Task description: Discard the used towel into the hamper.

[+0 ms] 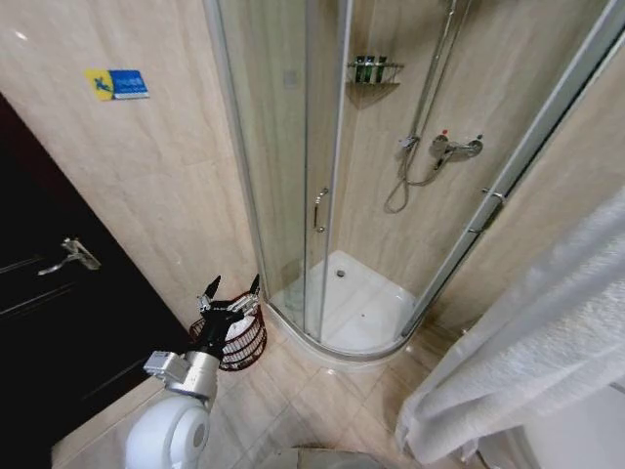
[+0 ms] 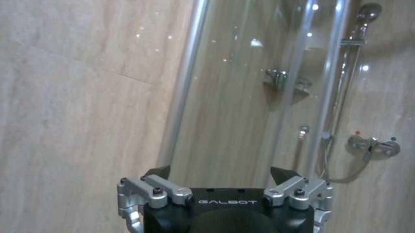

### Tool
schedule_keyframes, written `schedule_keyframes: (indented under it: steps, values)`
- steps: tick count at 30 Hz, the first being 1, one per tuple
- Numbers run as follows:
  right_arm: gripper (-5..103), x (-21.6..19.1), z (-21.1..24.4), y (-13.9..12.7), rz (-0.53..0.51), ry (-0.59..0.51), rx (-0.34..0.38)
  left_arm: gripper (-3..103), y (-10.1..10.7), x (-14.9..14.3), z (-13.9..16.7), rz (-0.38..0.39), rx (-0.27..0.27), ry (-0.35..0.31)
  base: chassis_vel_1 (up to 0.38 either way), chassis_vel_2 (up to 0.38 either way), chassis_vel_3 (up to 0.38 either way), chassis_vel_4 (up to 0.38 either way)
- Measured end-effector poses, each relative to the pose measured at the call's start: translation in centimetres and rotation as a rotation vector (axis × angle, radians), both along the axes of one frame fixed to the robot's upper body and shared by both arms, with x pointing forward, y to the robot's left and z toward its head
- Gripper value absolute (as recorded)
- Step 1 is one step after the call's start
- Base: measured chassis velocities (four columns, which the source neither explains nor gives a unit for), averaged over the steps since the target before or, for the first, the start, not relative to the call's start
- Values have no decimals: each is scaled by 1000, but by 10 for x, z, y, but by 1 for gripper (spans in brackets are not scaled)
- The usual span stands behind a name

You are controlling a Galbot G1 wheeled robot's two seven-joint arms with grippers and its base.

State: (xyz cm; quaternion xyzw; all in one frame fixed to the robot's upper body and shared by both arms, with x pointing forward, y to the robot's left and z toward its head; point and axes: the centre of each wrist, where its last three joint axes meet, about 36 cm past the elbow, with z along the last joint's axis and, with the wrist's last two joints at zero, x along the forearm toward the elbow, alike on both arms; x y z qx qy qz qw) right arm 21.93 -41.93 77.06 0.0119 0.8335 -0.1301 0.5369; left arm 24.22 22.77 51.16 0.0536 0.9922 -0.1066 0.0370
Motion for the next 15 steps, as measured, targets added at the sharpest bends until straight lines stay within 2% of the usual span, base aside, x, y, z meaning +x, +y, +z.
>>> schedule_keyframes:
  steps: [8, 11, 15]
  values:
    - [7, 4, -1, 5, 33, -4, 2, 100, 0, 0, 0, 0, 1, 0, 243, 236, -246, -239]
    - [7, 7, -2, 7, 46, 0, 2, 100, 0, 0, 0, 0, 1, 0, 132, 29, -64, -104]
    - [7, 13, -1, 6, 63, 7, -1, 100, 0, 0, 0, 0, 0, 0, -28, -9, 25, 20]
